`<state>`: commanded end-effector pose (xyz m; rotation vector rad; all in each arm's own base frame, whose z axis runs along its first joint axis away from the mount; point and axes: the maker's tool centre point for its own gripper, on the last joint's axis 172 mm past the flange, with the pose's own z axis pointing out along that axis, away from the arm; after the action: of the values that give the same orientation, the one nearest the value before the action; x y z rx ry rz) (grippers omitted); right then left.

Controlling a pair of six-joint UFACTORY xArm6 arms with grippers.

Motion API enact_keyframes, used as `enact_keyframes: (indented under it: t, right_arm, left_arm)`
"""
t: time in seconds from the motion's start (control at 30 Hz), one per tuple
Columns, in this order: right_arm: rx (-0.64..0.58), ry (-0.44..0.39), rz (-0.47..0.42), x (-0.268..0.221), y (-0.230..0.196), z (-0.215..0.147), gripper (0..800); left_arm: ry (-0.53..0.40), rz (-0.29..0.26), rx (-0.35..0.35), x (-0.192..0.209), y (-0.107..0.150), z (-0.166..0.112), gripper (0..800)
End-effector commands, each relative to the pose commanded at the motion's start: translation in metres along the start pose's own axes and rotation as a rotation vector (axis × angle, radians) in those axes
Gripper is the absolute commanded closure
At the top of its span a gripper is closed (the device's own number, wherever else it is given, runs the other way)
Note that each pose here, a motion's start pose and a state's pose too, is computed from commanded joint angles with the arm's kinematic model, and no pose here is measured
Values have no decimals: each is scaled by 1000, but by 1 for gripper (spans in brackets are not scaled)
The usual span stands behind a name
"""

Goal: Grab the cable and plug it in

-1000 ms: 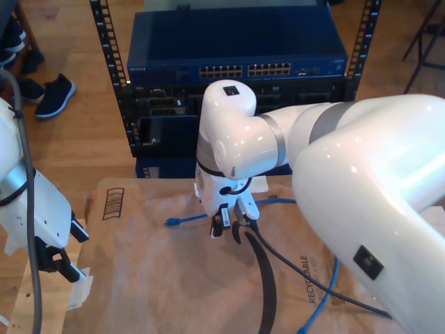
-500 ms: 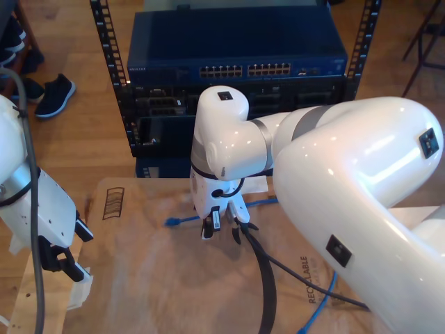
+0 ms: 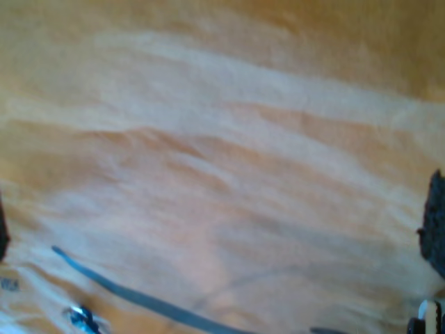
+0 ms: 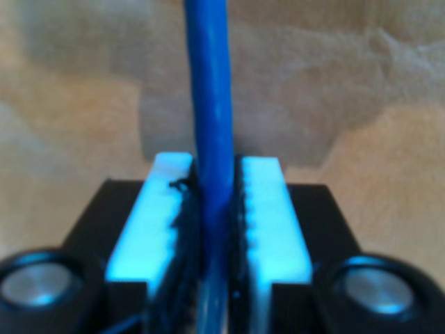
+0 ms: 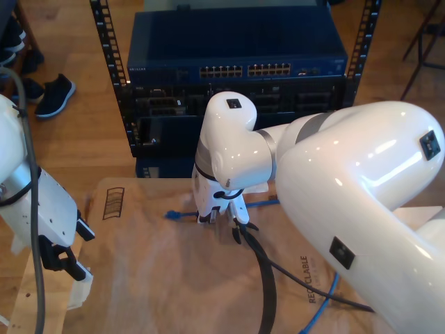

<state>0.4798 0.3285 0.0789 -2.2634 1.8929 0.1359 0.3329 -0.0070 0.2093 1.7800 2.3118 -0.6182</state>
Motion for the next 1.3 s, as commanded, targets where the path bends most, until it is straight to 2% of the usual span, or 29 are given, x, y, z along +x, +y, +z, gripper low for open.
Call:
enact_keyframes:
  t: [0.17, 0.23, 0.33, 0.5, 0.6, 0.67, 0.83, 0.97, 1.13, 1.3]
  right_arm:
    - [54, -53, 27, 3, 34, -72, 798]
    - [42, -63, 29, 6, 57, -97, 798]
    - [12, -119, 81, 10, 88, -134, 798]
    - [21, -205, 129, 9, 113, -191, 798]
    - [-18, -284, 189, 3, 124, -209, 798]
    - [-41, -351, 227, -8, 128, -217, 798]
    - [-37, -486, 266, -39, 120, -246, 798]
    - [-23, -501, 253, -47, 116, -256, 798]
    - [-8, -518, 240, -55, 111, -267, 798]
    - [-11, -532, 235, -60, 112, -270, 798]
  left_arm:
    - [-189, 12, 34, -60, -10, -24, 0]
    - [-267, 12, 50, -81, -15, -29, 1]
    - [-377, 28, 67, -107, -21, -36, 1]
    - [-562, 103, 69, -130, -30, -64, 1]
    - [-701, 179, 37, -144, -34, -93, 5]
    - [-776, 200, 26, -152, -36, -108, 6]
    - [-804, 222, 27, -154, -41, -114, 7]
    - [-813, 228, 42, -155, -45, -113, 23]
    - [-887, 278, 54, -171, -56, -127, 68]
    - [-891, 276, 55, -171, -55, -126, 110]
